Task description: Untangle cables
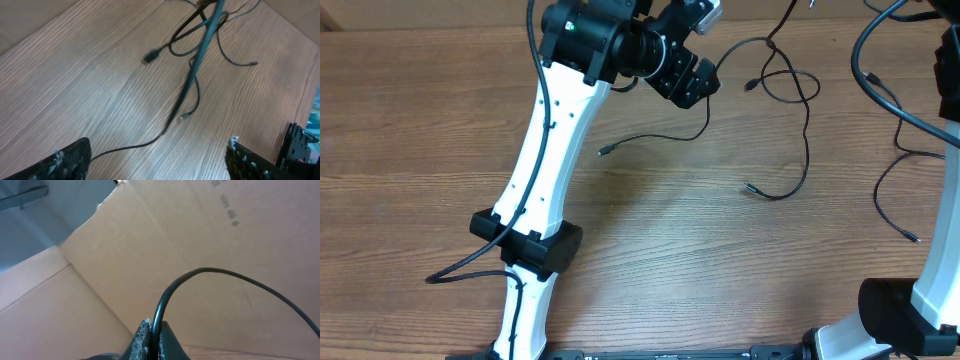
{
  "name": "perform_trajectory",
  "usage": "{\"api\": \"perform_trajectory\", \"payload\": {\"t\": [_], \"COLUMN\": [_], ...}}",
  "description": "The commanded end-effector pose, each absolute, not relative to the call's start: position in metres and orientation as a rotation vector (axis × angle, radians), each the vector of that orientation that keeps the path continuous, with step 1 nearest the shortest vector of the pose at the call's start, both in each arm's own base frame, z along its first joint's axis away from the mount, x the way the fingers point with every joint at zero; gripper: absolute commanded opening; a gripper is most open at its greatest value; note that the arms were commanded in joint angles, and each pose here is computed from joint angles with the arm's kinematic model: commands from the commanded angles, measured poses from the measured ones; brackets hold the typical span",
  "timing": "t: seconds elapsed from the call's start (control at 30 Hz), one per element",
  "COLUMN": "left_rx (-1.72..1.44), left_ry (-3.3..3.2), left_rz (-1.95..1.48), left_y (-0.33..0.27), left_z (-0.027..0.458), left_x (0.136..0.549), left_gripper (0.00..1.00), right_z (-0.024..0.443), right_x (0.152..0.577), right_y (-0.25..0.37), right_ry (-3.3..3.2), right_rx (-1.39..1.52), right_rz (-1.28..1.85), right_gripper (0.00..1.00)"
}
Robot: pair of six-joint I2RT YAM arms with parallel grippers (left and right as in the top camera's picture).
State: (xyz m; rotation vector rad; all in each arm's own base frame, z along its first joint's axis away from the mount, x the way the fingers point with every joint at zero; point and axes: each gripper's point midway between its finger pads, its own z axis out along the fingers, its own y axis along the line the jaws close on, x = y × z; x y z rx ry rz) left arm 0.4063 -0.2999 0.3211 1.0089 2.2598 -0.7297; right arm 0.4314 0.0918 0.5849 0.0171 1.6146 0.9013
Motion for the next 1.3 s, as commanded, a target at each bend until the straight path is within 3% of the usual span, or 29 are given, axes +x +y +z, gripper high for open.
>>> {"api": "perform_trajectory", "payload": {"t": [0.0, 0.07, 0.1, 0.17, 0.2, 0.23, 0.27, 0.57, 0.77, 1.03, 1.27], "left_rx": [1.072, 1.076, 1.067, 1.054, 1.054, 1.053, 1.047, 0.942, 0.738, 0.387, 0.295], "left_ry": [2.205, 2.18, 2.175, 2.176, 2.18, 2.186, 2.196, 2.242, 2.185, 2.143, 2.081], "left_rz": [-0.778, -0.769, -0.763, -0.761, -0.76, -0.759, -0.754, -0.662, -0.578, -0.4, -0.395], "left_y": [-0.315, -0.32, -0.322, -0.323, -0.323, -0.323, -0.322, -0.29, -0.208, -0.069, -0.029], "left_z": [0.323, 0.326, 0.326, 0.326, 0.324, 0.322, 0.319, 0.331, 0.393, 0.452, 0.474], "left_x": [0.401, 0.403, 0.406, 0.409, 0.409, 0.41, 0.412, 0.419, 0.419, 0.397, 0.385], "left_gripper": [0.8, 0.71, 0.43, 0.07, 0.16, 0.16, 0.04, 0.04, 0.04, 0.04, 0.04], "right_z": [0.603, 0.603, 0.604, 0.608, 0.61, 0.613, 0.616, 0.589, 0.546, 0.506, 0.487], "right_x": [0.414, 0.413, 0.411, 0.407, 0.404, 0.401, 0.398, 0.422, 0.451, 0.479, 0.465], "right_y": [0.099, 0.101, 0.103, 0.109, 0.113, 0.118, 0.124, 0.092, 0.029, -0.056, -0.163], "right_ry": [1.576, 1.58, 1.579, 1.567, 1.563, 1.556, 1.545, 1.616, 1.724, 1.78, 1.758], "right_rx": [-0.031, -0.032, -0.04, -0.062, -0.079, -0.103, -0.127, 0.004, 0.178, 0.387, 0.627], "right_rz": [0.948, 0.97, 0.988, 1.024, 1.052, 1.071, 1.087, 0.865, 0.551, 0.397, 0.136], "right_gripper": [0.04, 0.04, 0.04, 0.04, 0.04, 0.04, 0.04, 0.04, 0.04, 0.04, 0.04]}}
